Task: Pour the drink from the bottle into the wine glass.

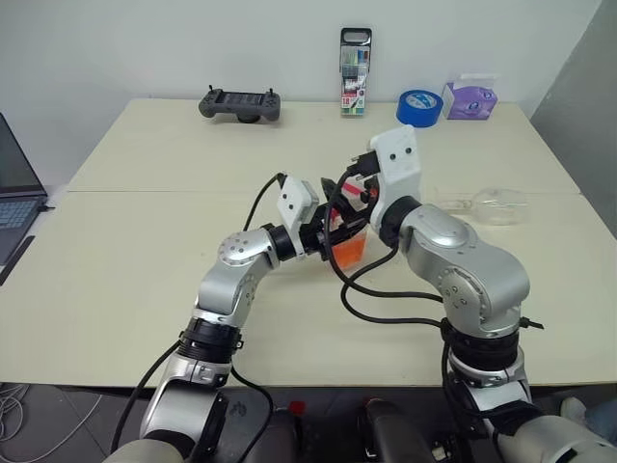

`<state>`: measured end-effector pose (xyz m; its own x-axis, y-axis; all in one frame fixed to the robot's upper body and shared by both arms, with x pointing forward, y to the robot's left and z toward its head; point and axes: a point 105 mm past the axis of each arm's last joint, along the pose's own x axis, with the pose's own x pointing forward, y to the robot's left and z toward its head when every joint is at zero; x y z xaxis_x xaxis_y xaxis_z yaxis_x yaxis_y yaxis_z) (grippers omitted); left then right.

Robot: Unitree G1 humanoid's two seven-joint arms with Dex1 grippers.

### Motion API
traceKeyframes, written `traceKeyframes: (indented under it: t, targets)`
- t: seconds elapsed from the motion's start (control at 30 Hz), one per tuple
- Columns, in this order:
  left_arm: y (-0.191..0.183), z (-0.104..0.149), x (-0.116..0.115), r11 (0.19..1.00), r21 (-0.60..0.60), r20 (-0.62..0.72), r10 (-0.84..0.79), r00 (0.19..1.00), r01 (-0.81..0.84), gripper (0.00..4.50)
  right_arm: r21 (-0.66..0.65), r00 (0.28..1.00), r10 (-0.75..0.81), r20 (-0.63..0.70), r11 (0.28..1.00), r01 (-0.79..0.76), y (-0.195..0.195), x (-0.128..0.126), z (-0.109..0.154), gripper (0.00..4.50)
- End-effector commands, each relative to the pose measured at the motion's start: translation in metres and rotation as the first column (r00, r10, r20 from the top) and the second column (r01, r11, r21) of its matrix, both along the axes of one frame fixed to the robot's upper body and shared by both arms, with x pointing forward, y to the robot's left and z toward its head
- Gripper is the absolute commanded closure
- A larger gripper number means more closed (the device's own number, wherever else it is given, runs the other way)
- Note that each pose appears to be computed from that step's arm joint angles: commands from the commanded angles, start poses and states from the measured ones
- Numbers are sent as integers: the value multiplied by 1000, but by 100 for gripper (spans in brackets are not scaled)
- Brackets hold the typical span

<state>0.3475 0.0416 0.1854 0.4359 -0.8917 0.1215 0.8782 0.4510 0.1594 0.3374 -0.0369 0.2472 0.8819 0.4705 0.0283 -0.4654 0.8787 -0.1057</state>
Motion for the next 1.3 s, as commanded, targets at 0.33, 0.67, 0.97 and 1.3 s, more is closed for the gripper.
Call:
traceKeyframes:
  t: [0.33,0.67,0.97,1.3]
  targets:
    - [1,23,-2,999,-39,78,-11,997,14,264,18,999,-37,8,999,37,-24,-13,-2,0]
    - [1,23,-1,999,-33,80,-11,997,13,264,13,1000,21,15,1000,-21,-16,-20,-1,17]
    - [2,21,-1,1000,-28,75,-8,997,10,265,-33,994,81,79,996,-78,-9,-26,11,263]
    - [4,13,2,1000,-11,63,7,998,-7,265,-24,968,135,211,991,-133,-23,-30,51,270]
